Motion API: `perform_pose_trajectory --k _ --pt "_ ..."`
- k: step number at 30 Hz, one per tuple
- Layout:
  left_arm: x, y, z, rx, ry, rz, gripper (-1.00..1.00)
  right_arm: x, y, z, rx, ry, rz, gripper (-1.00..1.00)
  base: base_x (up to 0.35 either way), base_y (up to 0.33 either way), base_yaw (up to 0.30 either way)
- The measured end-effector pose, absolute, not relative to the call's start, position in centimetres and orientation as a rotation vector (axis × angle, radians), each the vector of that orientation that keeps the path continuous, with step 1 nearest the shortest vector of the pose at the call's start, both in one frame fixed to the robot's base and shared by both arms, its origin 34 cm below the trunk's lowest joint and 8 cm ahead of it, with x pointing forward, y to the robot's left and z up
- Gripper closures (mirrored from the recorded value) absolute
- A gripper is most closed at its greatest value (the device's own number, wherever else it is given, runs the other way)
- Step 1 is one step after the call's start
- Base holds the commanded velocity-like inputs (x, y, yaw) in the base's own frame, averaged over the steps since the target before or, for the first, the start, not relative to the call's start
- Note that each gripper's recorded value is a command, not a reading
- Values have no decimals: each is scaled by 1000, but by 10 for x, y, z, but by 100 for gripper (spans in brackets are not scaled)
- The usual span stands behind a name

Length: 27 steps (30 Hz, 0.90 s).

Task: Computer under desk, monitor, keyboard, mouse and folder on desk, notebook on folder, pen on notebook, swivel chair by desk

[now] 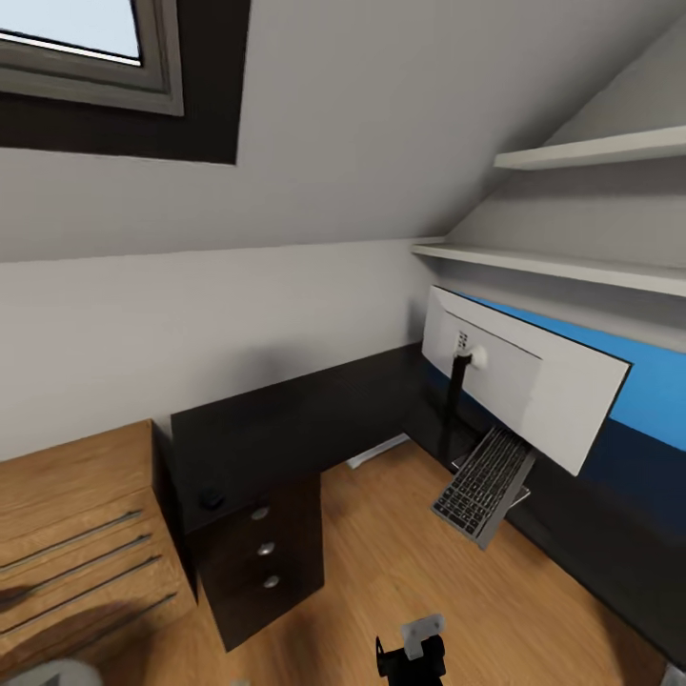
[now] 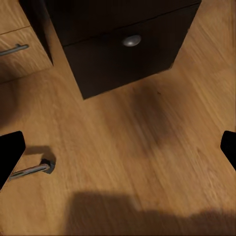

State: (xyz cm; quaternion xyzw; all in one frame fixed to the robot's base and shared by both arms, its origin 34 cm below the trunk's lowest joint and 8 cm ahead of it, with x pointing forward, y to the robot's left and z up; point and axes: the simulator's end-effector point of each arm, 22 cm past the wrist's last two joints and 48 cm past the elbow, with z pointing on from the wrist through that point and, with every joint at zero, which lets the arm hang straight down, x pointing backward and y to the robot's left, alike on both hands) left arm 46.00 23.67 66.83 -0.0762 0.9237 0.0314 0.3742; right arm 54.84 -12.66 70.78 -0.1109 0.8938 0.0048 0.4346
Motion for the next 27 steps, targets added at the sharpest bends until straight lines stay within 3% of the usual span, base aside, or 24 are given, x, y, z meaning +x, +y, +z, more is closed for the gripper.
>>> perform_pose_trajectory --k 13,27 --pt "460 236 668 -194 2367 79 -100 548 -127 707 -275 2226 12 -100 -112 120 -293" --pt "460 236 668 -191 2366 79 -100 548 -127 708 -275 2226 12 -100 -25 22 -293"
